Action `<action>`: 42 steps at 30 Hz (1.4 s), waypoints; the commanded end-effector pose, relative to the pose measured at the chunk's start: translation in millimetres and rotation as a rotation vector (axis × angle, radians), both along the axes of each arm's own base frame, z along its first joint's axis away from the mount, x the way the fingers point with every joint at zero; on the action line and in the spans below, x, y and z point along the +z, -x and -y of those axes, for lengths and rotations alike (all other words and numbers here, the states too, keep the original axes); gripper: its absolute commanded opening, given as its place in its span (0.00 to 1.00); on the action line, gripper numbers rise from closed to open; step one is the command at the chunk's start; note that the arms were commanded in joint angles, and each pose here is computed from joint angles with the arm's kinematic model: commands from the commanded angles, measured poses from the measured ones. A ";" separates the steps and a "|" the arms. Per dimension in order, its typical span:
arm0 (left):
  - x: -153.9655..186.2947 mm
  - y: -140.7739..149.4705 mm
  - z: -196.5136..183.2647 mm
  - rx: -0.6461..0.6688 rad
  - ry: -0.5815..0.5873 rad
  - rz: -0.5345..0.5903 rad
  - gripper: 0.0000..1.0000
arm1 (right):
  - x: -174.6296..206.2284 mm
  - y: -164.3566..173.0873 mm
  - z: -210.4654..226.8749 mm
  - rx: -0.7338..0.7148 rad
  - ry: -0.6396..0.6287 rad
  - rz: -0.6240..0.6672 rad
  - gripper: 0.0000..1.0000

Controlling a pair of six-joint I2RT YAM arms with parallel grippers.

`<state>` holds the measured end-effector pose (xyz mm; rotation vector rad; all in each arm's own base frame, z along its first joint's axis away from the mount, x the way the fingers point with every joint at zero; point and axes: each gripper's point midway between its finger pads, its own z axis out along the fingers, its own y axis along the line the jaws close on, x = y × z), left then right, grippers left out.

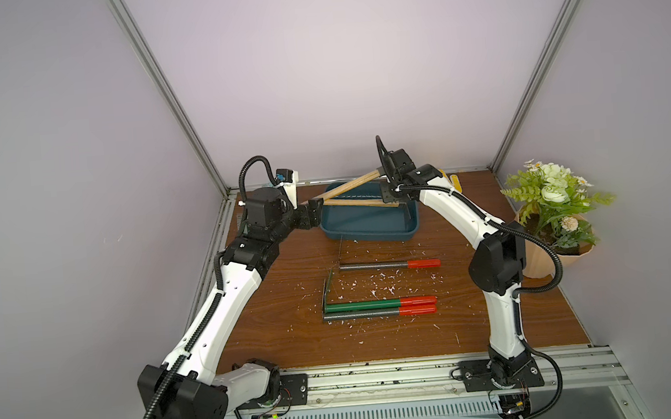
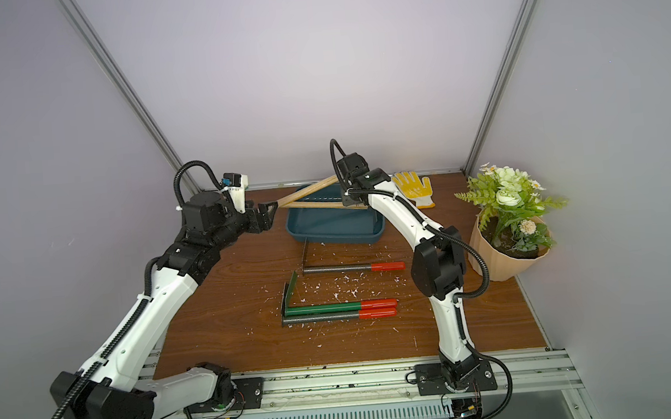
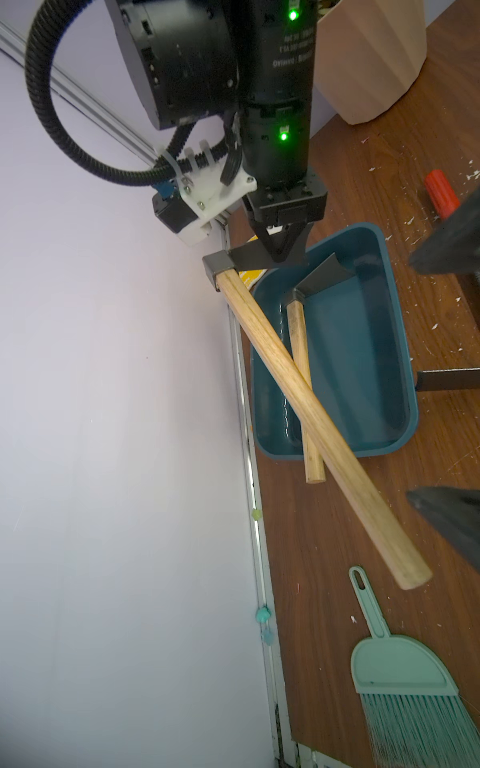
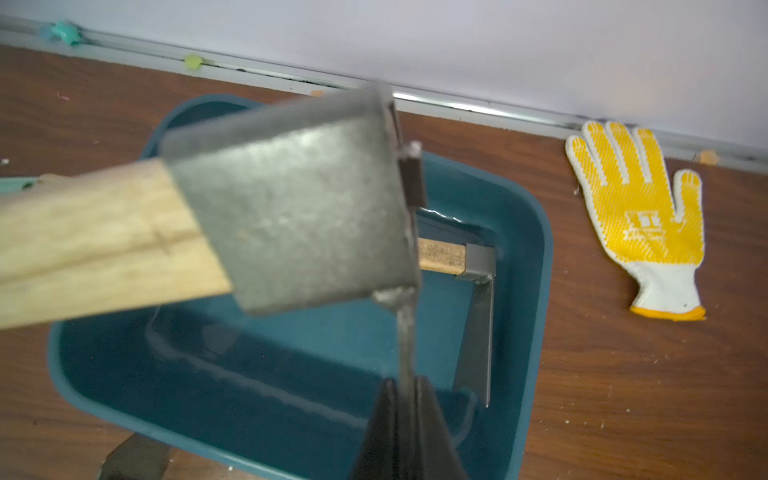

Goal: Put the small hoe into the storage box
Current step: Place the hoe in the storage box.

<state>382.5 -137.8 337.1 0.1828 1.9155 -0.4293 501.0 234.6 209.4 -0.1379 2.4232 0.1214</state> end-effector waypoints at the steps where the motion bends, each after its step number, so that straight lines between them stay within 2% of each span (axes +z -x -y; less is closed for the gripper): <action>1: 8.0 0.3 -12.1 0.052 0.006 0.020 0.81 | 14.4 -4.1 -7.1 -0.080 -0.188 0.015 0.00; 15: -1.4 0.3 -13.0 0.054 0.022 -0.007 0.80 | -41.1 -9.1 24.6 -0.164 -0.199 -0.121 0.00; 19: -1.8 -0.8 -12.3 0.053 0.021 -0.011 0.79 | -55.1 -9.6 25.5 -0.159 -0.207 -0.184 0.00; 27: -8.2 -6.3 -11.4 0.049 0.023 -0.032 0.79 | -59.7 -13.5 38.0 -0.128 -0.188 -0.297 0.00; 35: -18.5 -16.4 -9.3 0.037 0.017 -0.066 0.79 | -87.5 -9.4 46.9 -0.115 -0.167 -0.401 0.00; 38: -19.1 -18.8 -12.3 0.041 0.020 -0.071 0.78 | -87.1 -11.8 43.4 -0.109 -0.186 -0.403 0.00; 42: -22.0 -20.3 -13.1 0.039 0.024 -0.079 0.78 | -66.8 -16.3 38.8 -0.091 -0.226 -0.384 0.00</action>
